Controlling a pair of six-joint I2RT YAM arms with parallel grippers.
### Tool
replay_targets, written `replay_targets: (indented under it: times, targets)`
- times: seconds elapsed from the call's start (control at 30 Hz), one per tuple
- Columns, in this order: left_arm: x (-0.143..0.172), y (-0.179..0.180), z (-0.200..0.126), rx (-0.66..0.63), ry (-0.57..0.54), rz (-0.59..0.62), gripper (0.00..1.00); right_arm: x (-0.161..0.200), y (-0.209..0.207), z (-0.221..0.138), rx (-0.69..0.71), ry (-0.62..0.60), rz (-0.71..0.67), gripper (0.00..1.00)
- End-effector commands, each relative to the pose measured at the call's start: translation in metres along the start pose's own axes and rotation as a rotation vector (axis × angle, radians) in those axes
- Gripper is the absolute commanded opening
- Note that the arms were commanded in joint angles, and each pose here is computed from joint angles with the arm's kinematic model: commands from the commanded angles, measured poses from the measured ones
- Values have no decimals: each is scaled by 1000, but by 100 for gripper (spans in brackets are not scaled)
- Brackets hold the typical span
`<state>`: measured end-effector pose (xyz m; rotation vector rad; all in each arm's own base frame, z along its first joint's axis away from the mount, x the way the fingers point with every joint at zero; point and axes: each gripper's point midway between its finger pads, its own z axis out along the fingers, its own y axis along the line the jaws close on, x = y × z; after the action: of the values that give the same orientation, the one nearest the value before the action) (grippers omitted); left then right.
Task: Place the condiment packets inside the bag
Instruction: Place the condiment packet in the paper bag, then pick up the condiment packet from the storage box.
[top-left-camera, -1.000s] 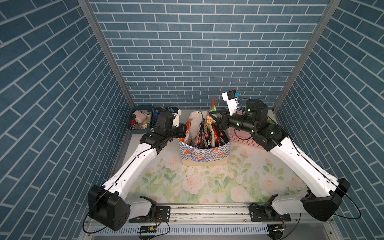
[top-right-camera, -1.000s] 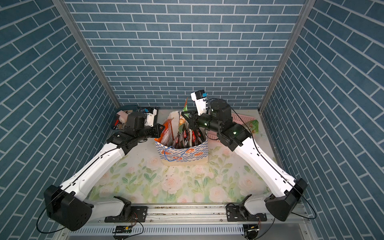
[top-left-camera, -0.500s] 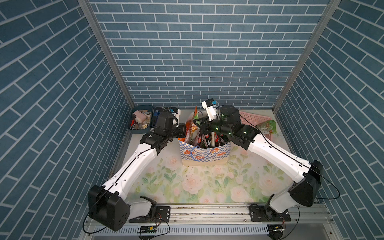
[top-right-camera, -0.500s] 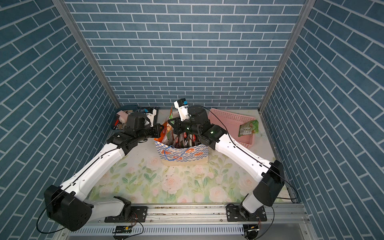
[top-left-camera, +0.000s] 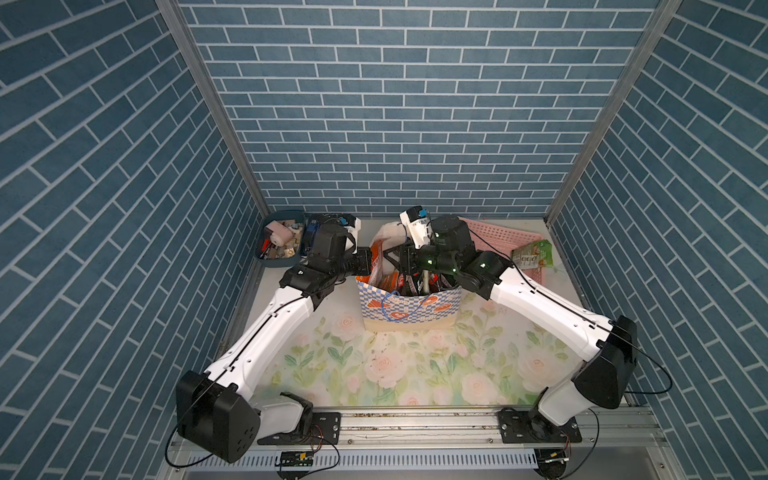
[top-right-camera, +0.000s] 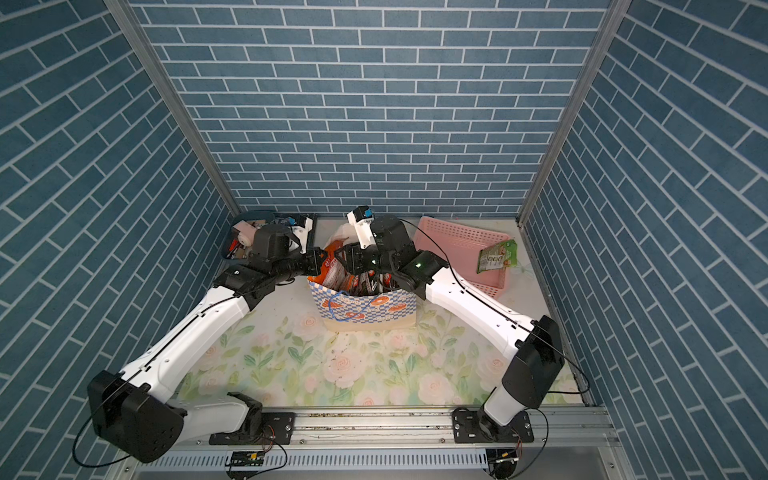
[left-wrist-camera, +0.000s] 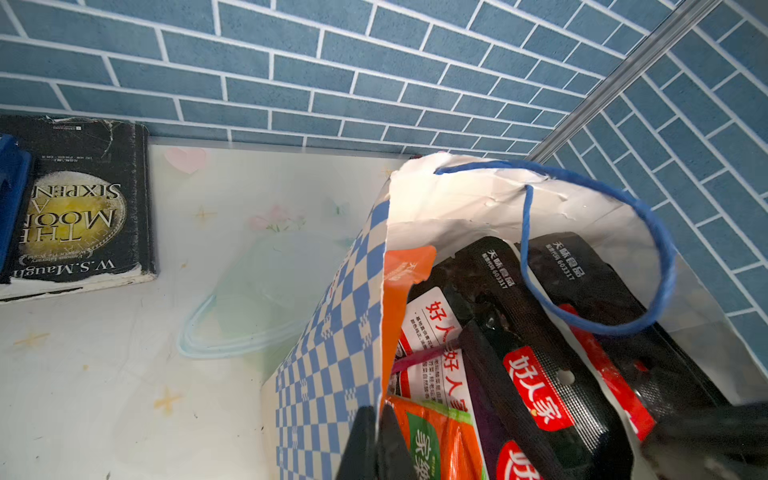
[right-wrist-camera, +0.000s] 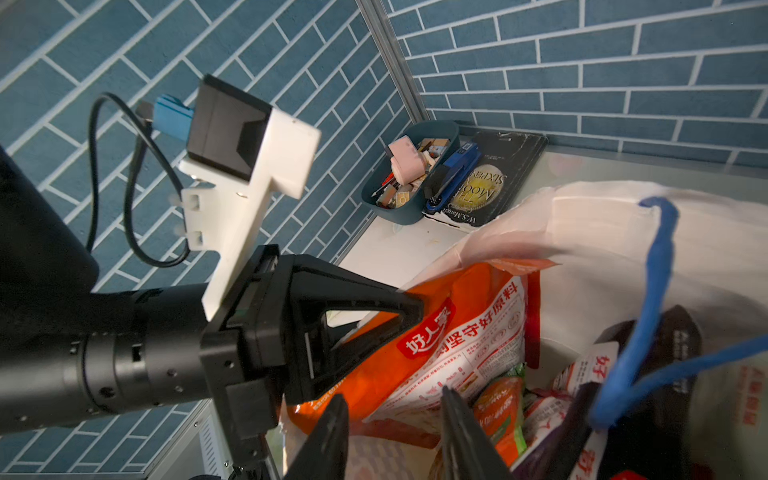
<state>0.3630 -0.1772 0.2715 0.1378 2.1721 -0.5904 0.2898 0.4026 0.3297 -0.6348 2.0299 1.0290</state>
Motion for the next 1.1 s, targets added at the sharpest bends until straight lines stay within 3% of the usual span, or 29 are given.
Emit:
replay_targets:
  times: [0.0, 0.1, 0.23, 0.4, 0.53, 0.73, 1.07]
  targets:
    - [1, 1, -3, 4, -3, 1, 5, -26, -4, -34, 66, -44, -64, 47]
    - [-1, 0, -4, 8, -6, 2, 5, -48, -48, -75, 178, -95, -20, 49]
    - [-1, -1, -4, 14, -8, 3, 5, -51, -161, -148, 465, -107, 51, 61]
    - [-2, -4, -6, 25, -11, 1, 5, -3, -318, -255, 825, -92, 228, 73]
    - [-3, -5, -8, 31, -16, 2, 5, 52, -405, -310, 908, -128, 429, 77]
    - [-6, -8, -10, 41, -22, 7, 5, 102, -470, -304, 807, -126, 612, 74]
    - [-3, -5, -5, 29, -14, 12, 5, 90, -482, -281, 647, -263, 654, 65]
